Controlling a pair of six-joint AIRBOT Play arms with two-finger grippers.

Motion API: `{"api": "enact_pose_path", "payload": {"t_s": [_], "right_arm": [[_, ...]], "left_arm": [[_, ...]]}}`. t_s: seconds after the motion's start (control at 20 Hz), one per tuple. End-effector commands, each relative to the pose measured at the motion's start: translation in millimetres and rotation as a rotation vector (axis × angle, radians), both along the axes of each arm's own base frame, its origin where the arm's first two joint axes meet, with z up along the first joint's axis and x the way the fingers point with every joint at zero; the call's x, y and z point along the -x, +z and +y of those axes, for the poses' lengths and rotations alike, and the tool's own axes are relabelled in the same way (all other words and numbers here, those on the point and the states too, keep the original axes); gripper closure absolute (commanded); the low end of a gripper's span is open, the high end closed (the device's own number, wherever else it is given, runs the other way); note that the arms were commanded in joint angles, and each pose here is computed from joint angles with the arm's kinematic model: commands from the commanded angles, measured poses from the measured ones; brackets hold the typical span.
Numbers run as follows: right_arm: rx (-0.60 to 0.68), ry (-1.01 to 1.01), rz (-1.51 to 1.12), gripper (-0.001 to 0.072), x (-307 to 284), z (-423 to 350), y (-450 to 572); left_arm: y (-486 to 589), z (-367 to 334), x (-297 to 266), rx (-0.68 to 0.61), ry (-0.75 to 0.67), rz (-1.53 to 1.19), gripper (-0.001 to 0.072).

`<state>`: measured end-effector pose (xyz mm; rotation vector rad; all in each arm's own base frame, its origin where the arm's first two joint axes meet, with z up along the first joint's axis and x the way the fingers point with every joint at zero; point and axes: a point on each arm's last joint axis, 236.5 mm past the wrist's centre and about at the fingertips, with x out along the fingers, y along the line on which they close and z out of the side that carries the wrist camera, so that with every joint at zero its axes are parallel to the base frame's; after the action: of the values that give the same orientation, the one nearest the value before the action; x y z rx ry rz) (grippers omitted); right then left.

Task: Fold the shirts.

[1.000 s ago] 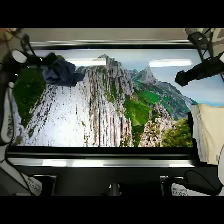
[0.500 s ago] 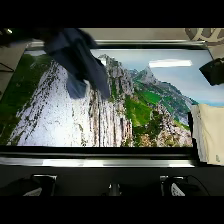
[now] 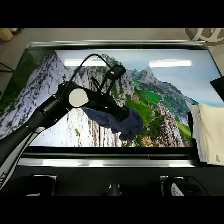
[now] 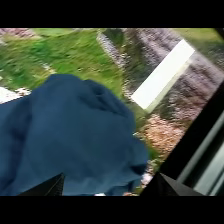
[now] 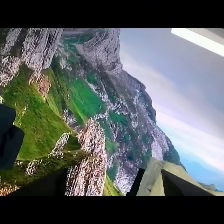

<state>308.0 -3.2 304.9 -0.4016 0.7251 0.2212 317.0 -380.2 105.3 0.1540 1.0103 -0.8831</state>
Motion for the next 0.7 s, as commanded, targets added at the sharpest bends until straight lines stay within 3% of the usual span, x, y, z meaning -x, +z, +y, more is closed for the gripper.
{"api": "enact_pose_path", "payload": {"t_s": [0.0,0.15,0.25,0.35,0.4,0.45,0.65], "right_arm": [[-0.049,0.043,0.179,0.0101,-13.0,9.7,-44.4],[-0.185,0.132,0.385,0.0101,-35.7,38.4,-116.7],[-0.283,0.19,0.526,0.0101,-41.1,61.1,-173.1],[-0.299,0.221,0.656,0.0096,-37.8,78.6,-230.7],[-0.298,0.248,0.712,0.0031,-33.7,91.1,-255.0],[-0.289,0.28,0.754,0.0014,-29.8,103.0,-274.5],[-0.301,0.331,0.809,0.0004,-34.0,137.2,-312.0]], "left_arm": [[-10.5,108.8,-81.5,-0.313,0.209,-0.145,-0.0013],[-34.6,220.1,-130.1,-0.289,0.573,0.044,-0.0013],[-78.6,255.4,-130.5,-0.2,0.695,0.274,-0.0013],[-123.6,267.8,-126.1,-0.126,0.763,0.457,-0.0013],[-143.6,267.2,-122.9,-0.099,0.781,0.531,-0.0013],[-159.0,263.0,-120.7,-0.08,0.788,0.583,-0.0013],[-191.2,229.7,-119.3,-0.029,0.747,0.666,-0.0011]]}}
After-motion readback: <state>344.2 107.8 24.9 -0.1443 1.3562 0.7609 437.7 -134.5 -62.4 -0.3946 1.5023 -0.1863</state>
